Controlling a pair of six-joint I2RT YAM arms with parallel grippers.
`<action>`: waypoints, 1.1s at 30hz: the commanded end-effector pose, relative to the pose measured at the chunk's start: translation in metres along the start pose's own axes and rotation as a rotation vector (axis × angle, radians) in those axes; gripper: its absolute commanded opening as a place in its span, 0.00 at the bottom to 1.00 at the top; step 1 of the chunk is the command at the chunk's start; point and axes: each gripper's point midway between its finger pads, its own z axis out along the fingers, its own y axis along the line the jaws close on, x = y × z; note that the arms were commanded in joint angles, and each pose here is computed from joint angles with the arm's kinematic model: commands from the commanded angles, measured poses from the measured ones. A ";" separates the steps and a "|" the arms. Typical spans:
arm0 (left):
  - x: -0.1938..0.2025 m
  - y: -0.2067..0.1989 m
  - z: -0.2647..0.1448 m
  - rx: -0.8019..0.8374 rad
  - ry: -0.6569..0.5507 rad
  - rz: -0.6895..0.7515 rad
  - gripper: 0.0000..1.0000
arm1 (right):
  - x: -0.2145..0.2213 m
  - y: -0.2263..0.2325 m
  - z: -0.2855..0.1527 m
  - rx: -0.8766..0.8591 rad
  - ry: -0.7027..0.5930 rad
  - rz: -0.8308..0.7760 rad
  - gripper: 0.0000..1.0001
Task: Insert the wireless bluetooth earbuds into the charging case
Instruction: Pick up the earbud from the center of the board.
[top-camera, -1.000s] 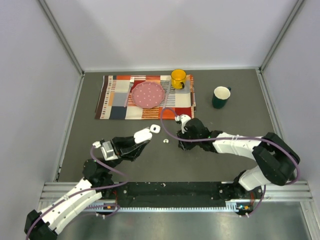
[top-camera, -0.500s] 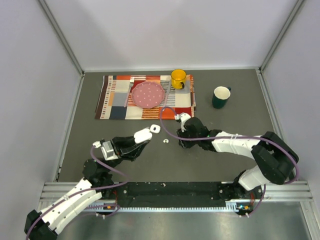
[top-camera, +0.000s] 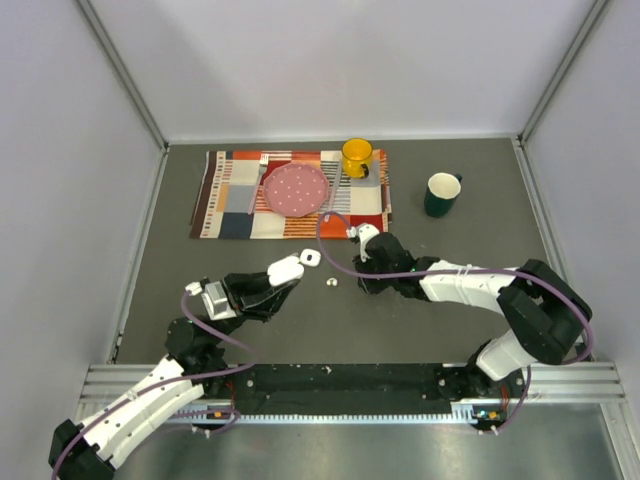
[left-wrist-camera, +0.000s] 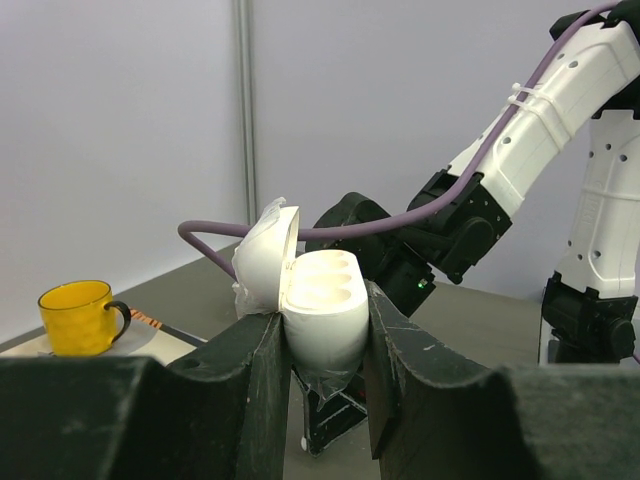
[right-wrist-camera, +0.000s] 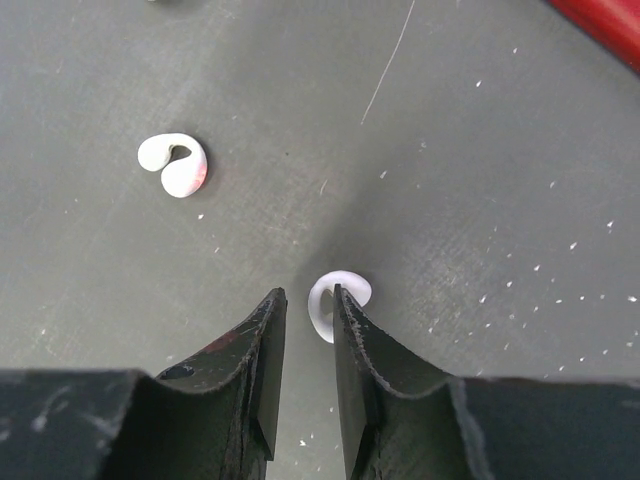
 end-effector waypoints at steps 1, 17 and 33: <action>0.023 0.004 -0.012 -0.024 0.032 -0.009 0.00 | -0.004 -0.007 0.001 0.049 0.006 -0.013 0.25; 0.023 0.004 -0.011 -0.024 0.035 -0.010 0.00 | -0.003 -0.016 -0.003 0.092 0.017 -0.024 0.17; 0.022 0.003 -0.012 -0.021 0.035 -0.011 0.00 | -0.042 0.003 -0.044 -0.015 -0.136 -0.071 0.04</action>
